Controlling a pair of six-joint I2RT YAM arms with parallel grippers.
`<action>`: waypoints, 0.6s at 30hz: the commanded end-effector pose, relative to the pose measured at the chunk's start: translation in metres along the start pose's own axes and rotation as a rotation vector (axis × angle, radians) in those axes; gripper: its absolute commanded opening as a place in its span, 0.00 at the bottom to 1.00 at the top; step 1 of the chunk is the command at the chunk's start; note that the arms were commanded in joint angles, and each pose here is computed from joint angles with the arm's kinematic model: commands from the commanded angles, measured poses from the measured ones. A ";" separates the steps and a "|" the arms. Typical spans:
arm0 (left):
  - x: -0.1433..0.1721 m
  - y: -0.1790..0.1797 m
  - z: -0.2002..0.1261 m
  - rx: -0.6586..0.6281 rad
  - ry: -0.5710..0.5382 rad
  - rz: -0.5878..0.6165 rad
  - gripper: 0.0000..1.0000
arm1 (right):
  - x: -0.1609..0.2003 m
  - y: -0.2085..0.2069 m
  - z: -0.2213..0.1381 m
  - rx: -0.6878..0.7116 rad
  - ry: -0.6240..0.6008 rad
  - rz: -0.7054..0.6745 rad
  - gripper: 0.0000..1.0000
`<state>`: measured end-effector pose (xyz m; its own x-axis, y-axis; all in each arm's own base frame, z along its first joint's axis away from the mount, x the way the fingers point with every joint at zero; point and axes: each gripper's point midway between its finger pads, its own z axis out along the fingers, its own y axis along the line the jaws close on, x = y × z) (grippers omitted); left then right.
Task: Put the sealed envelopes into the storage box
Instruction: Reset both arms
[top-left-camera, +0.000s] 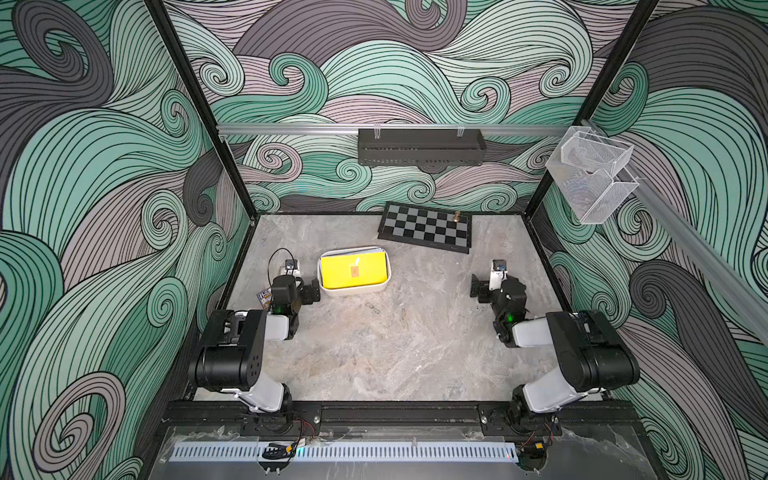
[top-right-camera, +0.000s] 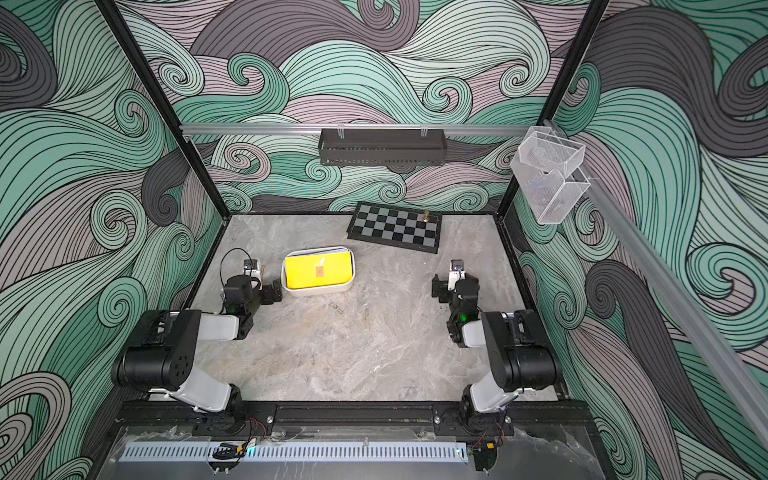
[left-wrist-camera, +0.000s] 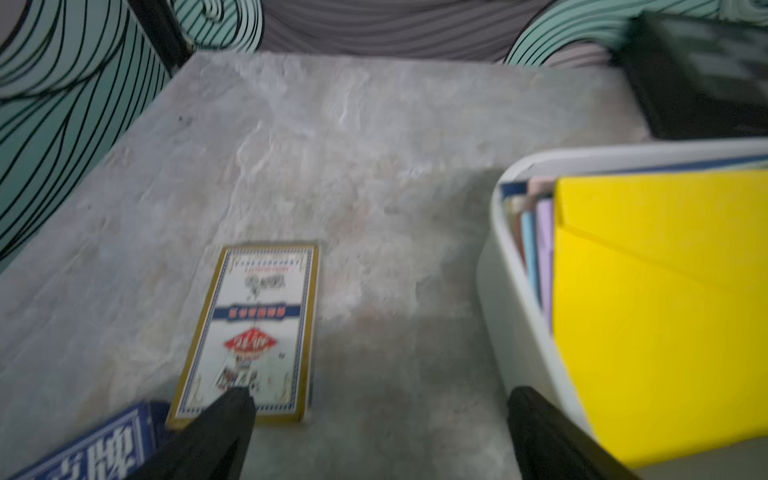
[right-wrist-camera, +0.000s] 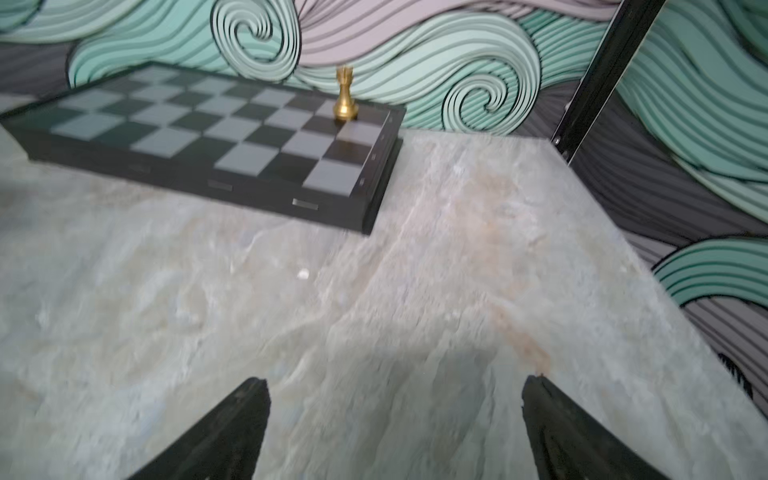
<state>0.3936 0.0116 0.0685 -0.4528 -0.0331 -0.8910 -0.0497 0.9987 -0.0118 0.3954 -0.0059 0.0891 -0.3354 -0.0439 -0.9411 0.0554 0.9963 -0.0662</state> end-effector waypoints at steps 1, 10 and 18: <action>-0.021 -0.012 0.000 0.090 -0.042 -0.015 0.99 | -0.007 0.009 -0.001 -0.088 -0.026 0.044 0.98; -0.019 -0.011 0.000 0.076 -0.005 -0.030 0.99 | -0.008 0.017 -0.001 -0.128 -0.022 0.027 0.98; -0.021 -0.011 0.000 0.075 -0.014 -0.025 0.99 | -0.008 0.031 0.000 -0.211 -0.005 -0.006 0.98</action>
<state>0.3999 0.0030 0.0786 -0.4459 -0.0533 -0.8935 -0.0008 0.9982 -0.0592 0.3952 0.0184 0.0890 -0.3390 -0.0365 -0.9401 -0.1049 0.9945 -0.0008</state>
